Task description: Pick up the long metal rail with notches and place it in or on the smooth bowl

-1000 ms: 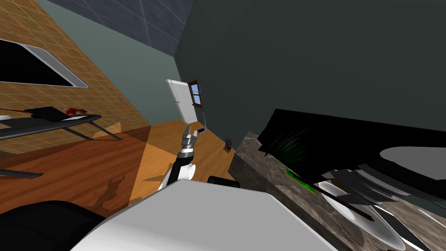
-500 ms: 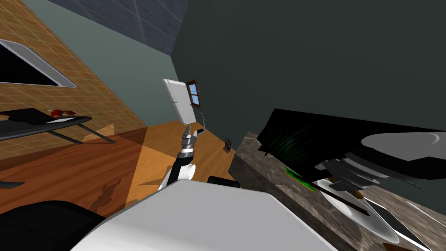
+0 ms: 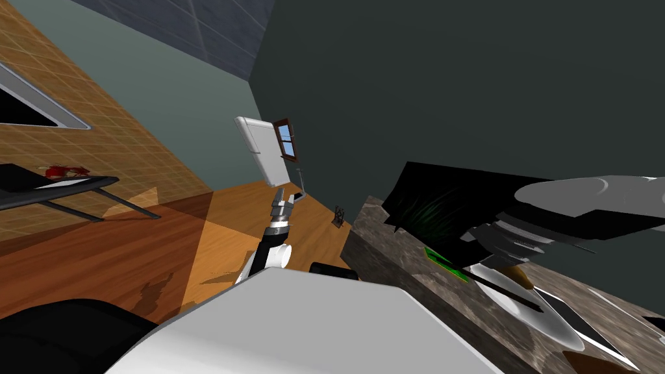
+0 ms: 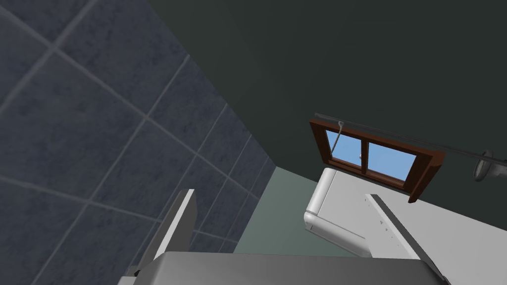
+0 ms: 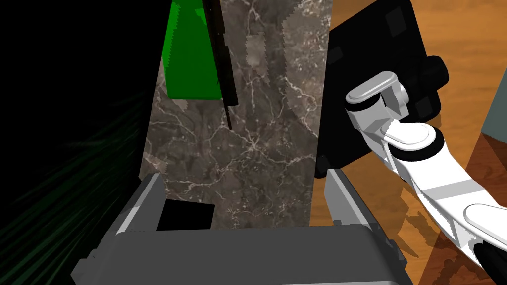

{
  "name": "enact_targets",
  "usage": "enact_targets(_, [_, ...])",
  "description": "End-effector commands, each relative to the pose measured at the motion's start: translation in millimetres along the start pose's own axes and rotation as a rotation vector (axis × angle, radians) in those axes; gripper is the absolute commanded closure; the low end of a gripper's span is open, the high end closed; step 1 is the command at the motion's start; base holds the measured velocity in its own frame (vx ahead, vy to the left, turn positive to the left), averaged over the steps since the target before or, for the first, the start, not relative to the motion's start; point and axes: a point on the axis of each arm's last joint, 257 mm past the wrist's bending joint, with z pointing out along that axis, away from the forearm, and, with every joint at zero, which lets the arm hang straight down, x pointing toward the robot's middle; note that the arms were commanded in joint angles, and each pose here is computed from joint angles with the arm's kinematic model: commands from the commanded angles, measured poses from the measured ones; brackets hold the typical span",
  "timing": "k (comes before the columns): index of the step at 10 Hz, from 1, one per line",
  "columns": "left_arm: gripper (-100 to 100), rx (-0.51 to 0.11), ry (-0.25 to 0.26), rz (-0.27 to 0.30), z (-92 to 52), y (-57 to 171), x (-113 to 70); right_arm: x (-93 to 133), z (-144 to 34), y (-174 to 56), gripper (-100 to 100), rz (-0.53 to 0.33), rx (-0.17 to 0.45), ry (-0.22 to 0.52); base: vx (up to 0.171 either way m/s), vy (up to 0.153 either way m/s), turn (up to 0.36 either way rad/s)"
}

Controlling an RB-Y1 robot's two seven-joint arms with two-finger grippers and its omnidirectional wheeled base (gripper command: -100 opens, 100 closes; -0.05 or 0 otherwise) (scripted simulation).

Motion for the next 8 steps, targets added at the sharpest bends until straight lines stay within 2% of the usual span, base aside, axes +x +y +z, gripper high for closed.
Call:
enact_targets(1, [0, 0.000, 0.000, 0.000, 0.0, 0.0, 0.0, -13.5, -10.7, -4.7, -100, -0.014, -0.005, 0.014, 0.022, 0.046, -0.064])
enact_targets(2, [0, 0.000, 0.000, 0.000, 0.0, 0.0, 0.0, -8.2, -6.7, -4.1, -100, -0.008, -0.001, 0.009, 0.010, 0.022, -0.009])
enact_targets(3, [0, 0.000, 0.000, 0.000, 0.0, 0.0, 0.0, -9.4, -7.6, -4.1, 0, -0.009, -0.003, 0.009, 0.000, 0.000, 0.000])
enact_targets(8, [0, 0.000, 0.000, 0.000, 0.0, 0.0, 0.0, -9.4, -7.5, -4.1, 0, -0.009, -0.003, 0.009, 0.000, 0.000, 0.000])
